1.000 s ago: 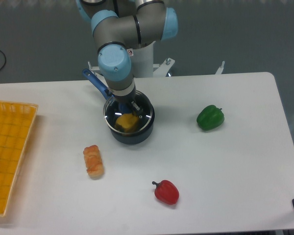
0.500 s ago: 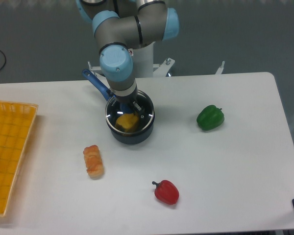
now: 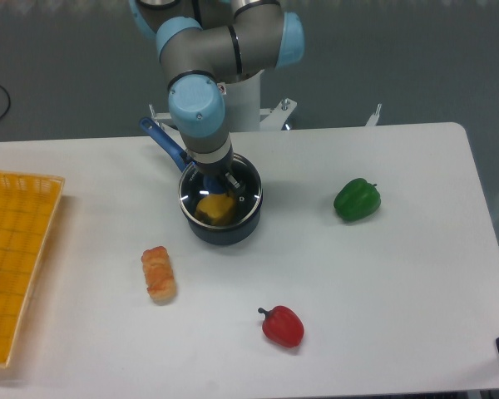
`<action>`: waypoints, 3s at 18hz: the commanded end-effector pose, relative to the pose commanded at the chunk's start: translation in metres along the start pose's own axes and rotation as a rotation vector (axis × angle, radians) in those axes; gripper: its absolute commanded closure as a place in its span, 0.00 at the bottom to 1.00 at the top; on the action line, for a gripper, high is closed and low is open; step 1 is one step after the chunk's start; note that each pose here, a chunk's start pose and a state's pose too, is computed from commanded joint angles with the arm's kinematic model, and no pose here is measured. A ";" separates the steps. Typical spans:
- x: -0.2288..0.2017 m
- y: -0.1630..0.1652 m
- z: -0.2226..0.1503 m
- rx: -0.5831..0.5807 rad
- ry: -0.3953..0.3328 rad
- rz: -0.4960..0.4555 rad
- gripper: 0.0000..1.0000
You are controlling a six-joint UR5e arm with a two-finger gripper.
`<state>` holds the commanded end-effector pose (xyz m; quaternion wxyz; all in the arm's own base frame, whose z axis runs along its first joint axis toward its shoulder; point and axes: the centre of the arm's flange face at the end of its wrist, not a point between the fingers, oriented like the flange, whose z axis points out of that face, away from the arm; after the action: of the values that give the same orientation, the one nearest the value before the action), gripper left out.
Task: Close the pot lid
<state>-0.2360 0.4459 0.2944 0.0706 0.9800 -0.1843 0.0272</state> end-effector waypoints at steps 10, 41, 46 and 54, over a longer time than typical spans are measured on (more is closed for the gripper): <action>-0.001 -0.001 0.005 -0.008 0.006 0.001 0.54; -0.052 0.021 -0.050 0.033 -0.081 -0.066 0.00; -0.088 0.050 -0.081 0.091 -0.134 -0.073 0.00; -0.144 0.112 -0.097 0.125 -0.224 -0.021 0.00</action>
<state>-0.4132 0.4087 0.3930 -0.0116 0.9812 -0.1785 -0.0720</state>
